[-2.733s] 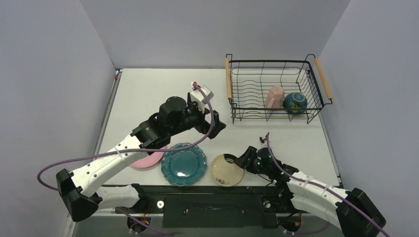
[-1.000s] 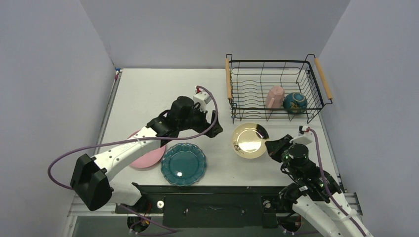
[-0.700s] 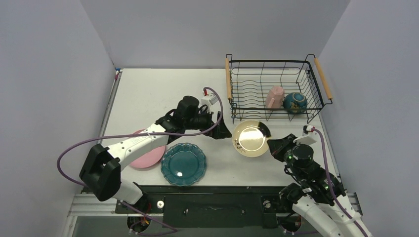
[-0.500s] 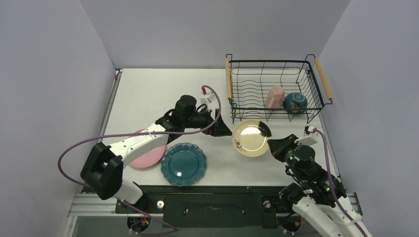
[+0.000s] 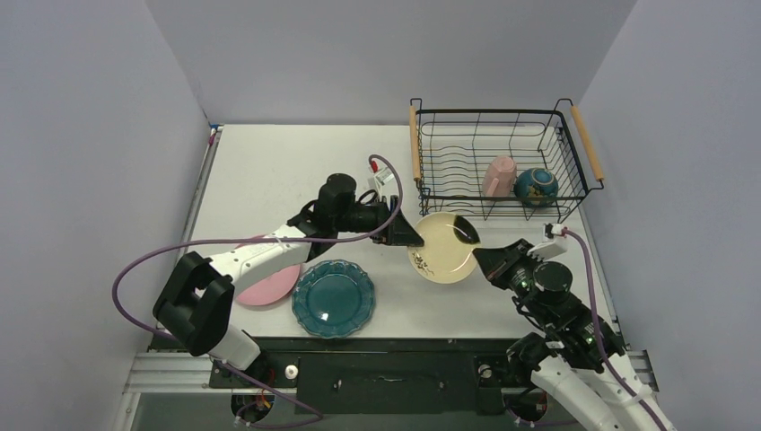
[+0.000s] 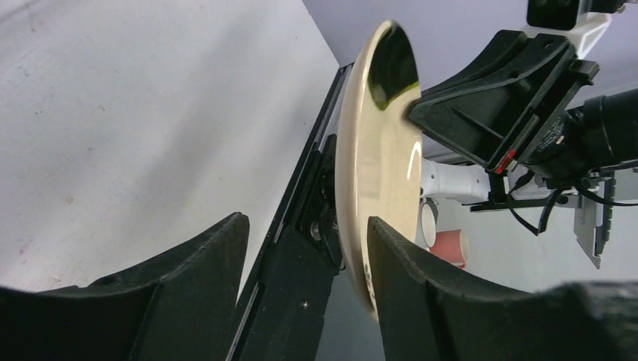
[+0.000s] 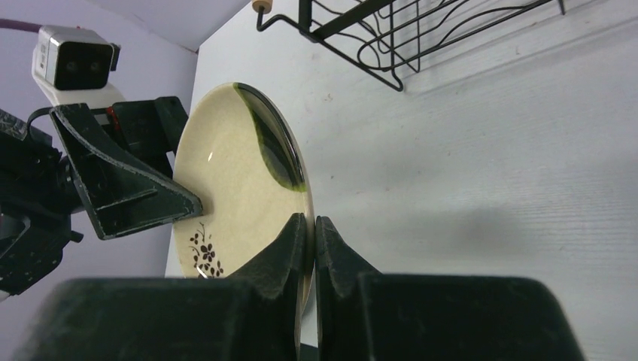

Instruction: Load the mixed dishes into the dish rack

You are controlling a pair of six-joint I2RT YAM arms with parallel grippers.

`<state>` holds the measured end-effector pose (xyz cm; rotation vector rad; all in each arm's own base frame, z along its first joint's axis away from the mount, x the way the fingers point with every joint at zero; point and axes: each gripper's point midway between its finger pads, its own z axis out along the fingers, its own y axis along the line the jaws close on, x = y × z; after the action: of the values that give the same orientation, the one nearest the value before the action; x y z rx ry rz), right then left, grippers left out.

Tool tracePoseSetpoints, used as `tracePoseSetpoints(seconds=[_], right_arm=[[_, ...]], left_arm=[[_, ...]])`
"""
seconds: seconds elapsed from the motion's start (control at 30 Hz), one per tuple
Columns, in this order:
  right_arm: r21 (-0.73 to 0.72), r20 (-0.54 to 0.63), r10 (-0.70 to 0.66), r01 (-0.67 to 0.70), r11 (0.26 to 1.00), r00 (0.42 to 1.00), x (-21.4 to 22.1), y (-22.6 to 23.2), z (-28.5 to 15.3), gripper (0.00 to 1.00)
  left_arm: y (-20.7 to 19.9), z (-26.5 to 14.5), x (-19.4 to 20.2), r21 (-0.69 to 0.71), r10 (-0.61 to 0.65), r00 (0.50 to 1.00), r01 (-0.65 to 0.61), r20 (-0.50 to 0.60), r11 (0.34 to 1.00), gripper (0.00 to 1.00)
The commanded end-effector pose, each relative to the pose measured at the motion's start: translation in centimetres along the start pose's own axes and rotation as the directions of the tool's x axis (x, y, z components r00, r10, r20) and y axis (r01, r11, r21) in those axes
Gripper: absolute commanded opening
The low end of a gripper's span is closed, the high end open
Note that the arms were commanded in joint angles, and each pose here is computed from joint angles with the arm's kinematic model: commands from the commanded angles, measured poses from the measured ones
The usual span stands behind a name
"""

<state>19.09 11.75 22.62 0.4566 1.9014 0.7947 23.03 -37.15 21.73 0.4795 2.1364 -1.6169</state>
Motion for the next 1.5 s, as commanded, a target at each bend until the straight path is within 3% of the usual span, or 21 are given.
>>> tracePoseSetpoints(seconds=[0.0,0.13,0.4,0.5,0.53,0.63,0.8,0.93,1.0,1.1,1.3,1.47], right_arm=[[-0.122,-0.013,0.005,-0.007,0.992,1.000,0.0,2.7,1.0,0.00],[-0.134,-0.035,-0.004,-0.001,0.991,0.999,0.6,3.1,1.5,0.00],[-0.146,-0.038,-0.024,0.018,0.989,0.999,0.8,3.6,1.7,0.00],[-0.144,-0.055,-0.060,0.051,0.988,0.997,1.3,3.9,1.8,0.00],[-0.140,-0.057,-0.073,0.064,0.988,0.996,1.3,3.8,1.8,0.00],[-0.097,-0.081,-0.154,0.146,0.985,0.985,1.3,3.2,1.6,0.02],[0.018,-0.167,-0.295,0.302,0.953,0.941,1.2,1.1,0.9,0.23],[0.083,-0.191,-0.331,0.352,0.932,0.924,-0.1,1.0,0.3,0.57],[0.070,-0.189,-0.350,0.368,0.927,0.918,-0.6,1.7,0.2,0.65],[-0.025,-0.186,-0.396,0.398,0.917,0.899,-0.9,4.3,0.0,0.68],[-0.083,-0.200,-0.510,0.505,0.859,0.836,-1.0,6.8,1.3,0.68],[-0.025,-0.214,-0.461,0.467,0.884,0.861,-1.3,7.7,2.7,0.66]], left_arm=[[-1.7,0.2,-0.6,0.082,0.033,0.999,-0.034,0.013,0.996,0.54],[-1.5,0.4,-0.3,0.081,0.026,1.000,-0.025,-0.005,0.996,0.47],[-1.0,0.6,-0.2,0.060,0.032,0.999,-0.030,-0.027,0.998,0.23],[-1.3,0.2,-0.5,0.048,0.061,0.998,-0.060,-0.011,0.997,0.02],[-1.3,-0.1,-0.7,0.031,0.083,0.997,-0.083,0.002,0.996,0.00],[-1.5,-1.0,-1.4,-0.021,0.144,0.989,-0.143,0.029,0.989,0.00],[-1.4,-2.9,-3.5,-0.157,0.318,0.943,-0.301,0.098,0.941,0.00],[-0.9,-5.3,-4.9,-0.314,0.459,0.878,-0.402,0.134,0.860,0.00],[-1.1,-6.4,-5.5,-0.371,0.529,0.835,-0.448,0.152,0.814,0.00],[-1.6,-7.3,-5.8,-0.401,0.598,0.785,-0.502,0.161,0.766,0.00],[-3.4,-7.8,-5.8,-0.363,0.662,0.725,-0.574,0.192,0.734,0.00],[-3.2,-8.0,-5.8,-0.407,0.687,0.705,-0.583,0.178,0.703,0.00]])
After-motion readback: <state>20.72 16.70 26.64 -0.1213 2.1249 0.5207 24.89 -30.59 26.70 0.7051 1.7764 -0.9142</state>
